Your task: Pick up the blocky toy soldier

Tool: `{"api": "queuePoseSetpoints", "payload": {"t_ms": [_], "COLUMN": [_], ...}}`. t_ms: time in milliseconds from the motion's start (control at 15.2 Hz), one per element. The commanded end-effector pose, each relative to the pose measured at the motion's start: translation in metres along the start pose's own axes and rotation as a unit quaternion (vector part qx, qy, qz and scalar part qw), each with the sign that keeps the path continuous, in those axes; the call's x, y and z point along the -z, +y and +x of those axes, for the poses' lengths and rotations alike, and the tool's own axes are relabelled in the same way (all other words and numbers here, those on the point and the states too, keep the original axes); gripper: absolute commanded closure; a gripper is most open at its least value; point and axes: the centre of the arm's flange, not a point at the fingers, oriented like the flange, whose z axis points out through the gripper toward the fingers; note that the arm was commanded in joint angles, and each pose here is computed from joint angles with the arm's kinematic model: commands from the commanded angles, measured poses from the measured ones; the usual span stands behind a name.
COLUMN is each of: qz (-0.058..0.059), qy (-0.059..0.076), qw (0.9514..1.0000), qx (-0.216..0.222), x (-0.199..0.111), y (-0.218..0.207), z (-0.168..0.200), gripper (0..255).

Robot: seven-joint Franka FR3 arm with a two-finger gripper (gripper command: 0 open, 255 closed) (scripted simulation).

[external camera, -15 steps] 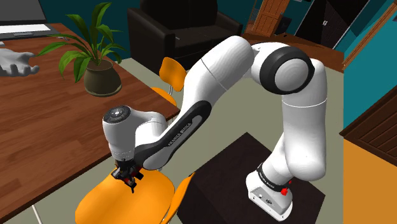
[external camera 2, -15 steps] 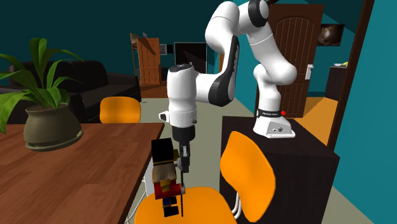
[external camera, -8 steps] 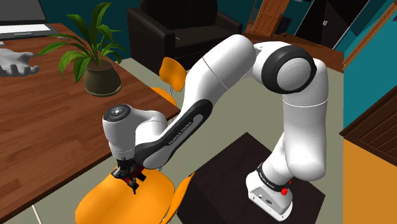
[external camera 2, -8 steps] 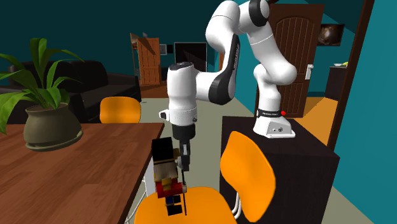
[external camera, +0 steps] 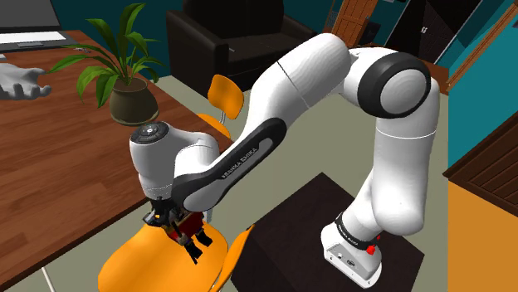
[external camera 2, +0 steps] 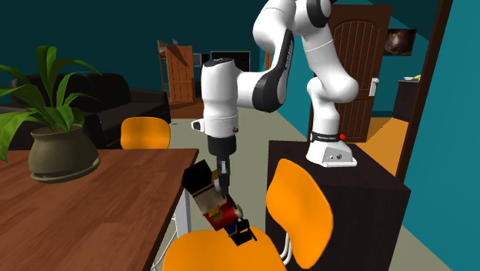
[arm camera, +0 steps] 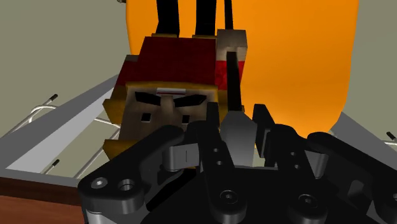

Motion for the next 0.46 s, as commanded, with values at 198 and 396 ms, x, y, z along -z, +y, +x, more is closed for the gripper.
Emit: {"api": "queuePoseSetpoints", "payload": {"t_ms": [198, 396], "qz": [0.000, 0.000], "qy": [0.001, 0.001], "qw": [1.0000, 1.0000], "qx": [0.000, 0.000], "x": [0.028, 0.034], "y": [0.001, 0.001], "z": [0.000, 0.000], "gripper": [255, 255]}}
